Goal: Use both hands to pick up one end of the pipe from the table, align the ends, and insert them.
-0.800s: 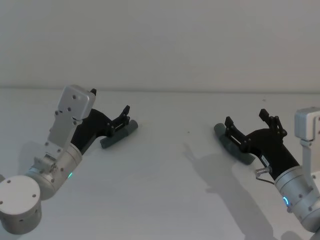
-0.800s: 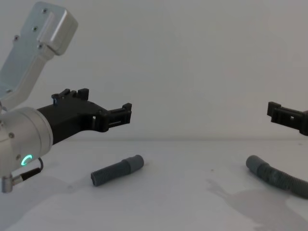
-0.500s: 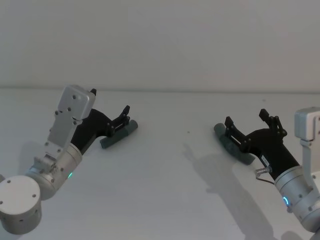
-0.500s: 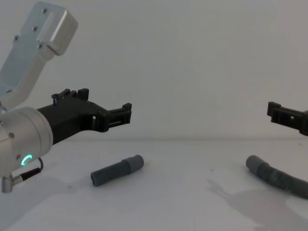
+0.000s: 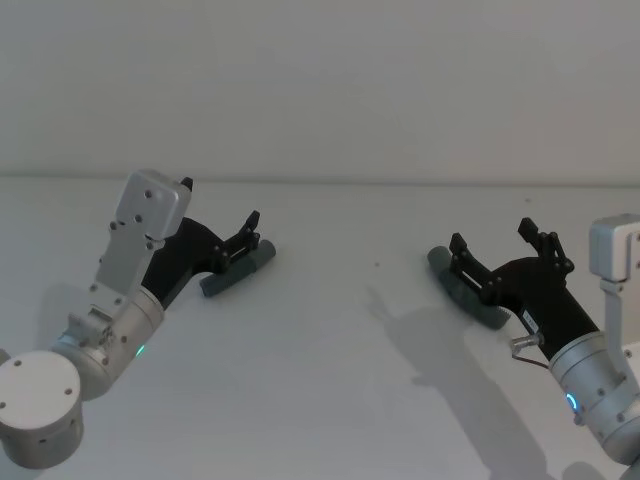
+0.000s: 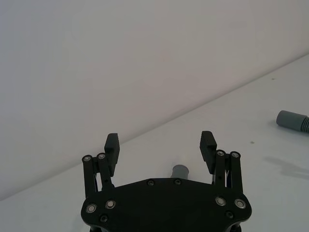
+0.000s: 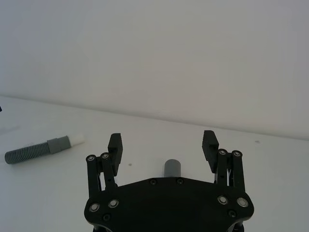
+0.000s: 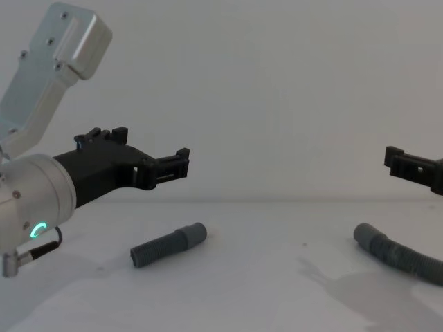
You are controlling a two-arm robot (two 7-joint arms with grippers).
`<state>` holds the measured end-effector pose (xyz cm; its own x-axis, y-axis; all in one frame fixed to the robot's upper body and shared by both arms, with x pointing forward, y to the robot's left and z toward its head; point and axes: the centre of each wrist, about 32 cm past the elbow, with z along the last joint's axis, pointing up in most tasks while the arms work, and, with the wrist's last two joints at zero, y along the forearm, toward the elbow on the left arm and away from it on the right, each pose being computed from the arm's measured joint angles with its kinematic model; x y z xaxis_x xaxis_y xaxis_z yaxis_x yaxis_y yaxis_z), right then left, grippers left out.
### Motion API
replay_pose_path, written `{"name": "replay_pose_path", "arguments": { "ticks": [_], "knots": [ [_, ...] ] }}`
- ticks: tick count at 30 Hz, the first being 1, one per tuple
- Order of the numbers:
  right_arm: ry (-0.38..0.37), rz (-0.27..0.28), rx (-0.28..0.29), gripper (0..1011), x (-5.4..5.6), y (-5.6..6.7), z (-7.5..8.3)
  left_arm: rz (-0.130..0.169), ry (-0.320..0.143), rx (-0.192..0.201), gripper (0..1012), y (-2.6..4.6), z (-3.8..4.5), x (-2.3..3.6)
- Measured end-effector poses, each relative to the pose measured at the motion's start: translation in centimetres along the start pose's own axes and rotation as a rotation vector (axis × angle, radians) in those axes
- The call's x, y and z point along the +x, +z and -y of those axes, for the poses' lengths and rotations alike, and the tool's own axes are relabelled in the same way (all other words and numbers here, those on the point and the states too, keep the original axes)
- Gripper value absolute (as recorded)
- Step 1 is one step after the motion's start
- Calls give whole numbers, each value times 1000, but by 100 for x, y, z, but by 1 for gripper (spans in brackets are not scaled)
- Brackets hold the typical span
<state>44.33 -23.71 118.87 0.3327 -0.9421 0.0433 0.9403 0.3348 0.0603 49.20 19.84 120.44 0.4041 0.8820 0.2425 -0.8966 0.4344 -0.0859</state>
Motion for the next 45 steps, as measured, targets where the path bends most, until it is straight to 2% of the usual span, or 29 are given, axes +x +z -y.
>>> {"name": "replay_pose_path", "arguments": {
  "ticks": [45],
  "knots": [
    [0, 0, 0, 1000, 0, 0, 0, 0, 0, 0, 1001, 0, 0, 0]
  ]
}}
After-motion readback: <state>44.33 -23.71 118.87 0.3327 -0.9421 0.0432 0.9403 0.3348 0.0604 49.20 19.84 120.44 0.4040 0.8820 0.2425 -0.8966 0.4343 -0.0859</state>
